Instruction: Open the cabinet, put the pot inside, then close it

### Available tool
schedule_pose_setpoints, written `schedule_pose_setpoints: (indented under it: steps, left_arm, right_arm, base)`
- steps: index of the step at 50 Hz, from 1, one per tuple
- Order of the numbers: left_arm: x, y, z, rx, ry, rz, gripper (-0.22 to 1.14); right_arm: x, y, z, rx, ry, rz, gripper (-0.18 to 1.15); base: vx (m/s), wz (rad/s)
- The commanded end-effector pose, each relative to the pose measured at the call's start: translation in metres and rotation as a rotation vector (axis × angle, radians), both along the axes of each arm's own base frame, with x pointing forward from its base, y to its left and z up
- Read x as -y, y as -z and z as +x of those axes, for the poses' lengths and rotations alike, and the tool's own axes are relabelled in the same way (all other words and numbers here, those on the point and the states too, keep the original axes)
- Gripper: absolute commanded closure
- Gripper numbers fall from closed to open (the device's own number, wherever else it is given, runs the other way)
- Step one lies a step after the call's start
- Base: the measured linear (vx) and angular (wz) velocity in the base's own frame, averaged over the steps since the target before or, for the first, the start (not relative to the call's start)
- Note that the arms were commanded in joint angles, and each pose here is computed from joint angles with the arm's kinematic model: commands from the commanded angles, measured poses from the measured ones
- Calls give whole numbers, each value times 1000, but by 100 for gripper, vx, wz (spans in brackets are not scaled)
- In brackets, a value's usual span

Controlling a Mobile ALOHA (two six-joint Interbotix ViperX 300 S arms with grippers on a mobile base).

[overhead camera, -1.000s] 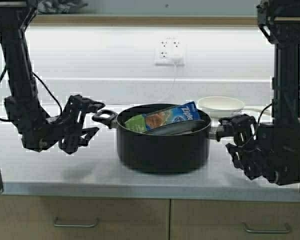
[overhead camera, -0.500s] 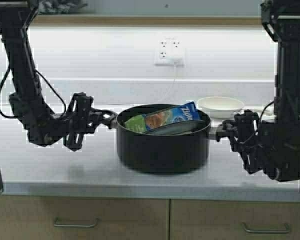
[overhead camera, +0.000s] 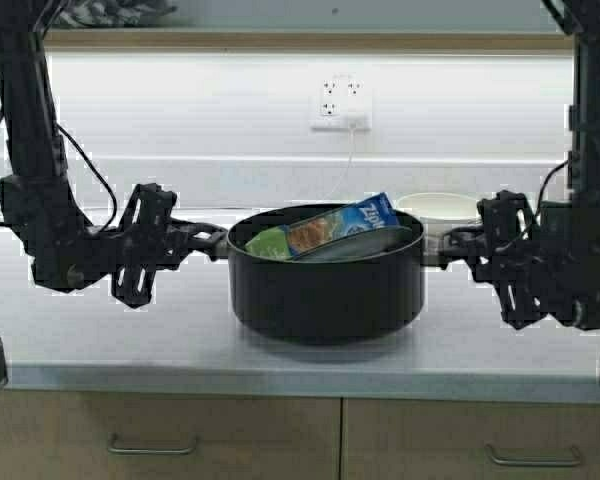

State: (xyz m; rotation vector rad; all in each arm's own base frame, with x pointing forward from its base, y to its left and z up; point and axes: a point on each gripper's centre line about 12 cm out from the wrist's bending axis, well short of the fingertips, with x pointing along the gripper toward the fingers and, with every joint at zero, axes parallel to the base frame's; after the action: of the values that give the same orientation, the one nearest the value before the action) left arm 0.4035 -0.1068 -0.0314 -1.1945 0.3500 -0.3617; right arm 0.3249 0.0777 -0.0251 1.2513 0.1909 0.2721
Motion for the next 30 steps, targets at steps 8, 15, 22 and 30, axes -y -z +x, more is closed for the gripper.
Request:
schedule_pose_setpoints:
  steps: [8,15,22,30]
  left_arm:
    - [-8,-78,-23,158,-24,13,90]
    - [-12,-104,-39,178,-33,8,89]
    - [-14,-125,-61,171,-48,10,89]
    - [-10,-147,-78,178,-65,3,89]
  right_arm:
    - [-6,-58,3,139,-55,-7,90]
    - [-7,-71,-2,123,-71,10,90]
    - [-7,-88,-9,120,-75,4,90]
    - [-12,-114,-17,143,-94,8,90]
  base:
    - [0,0]
    - [-1,0]
    - [-1,1]
    - [-1,1]
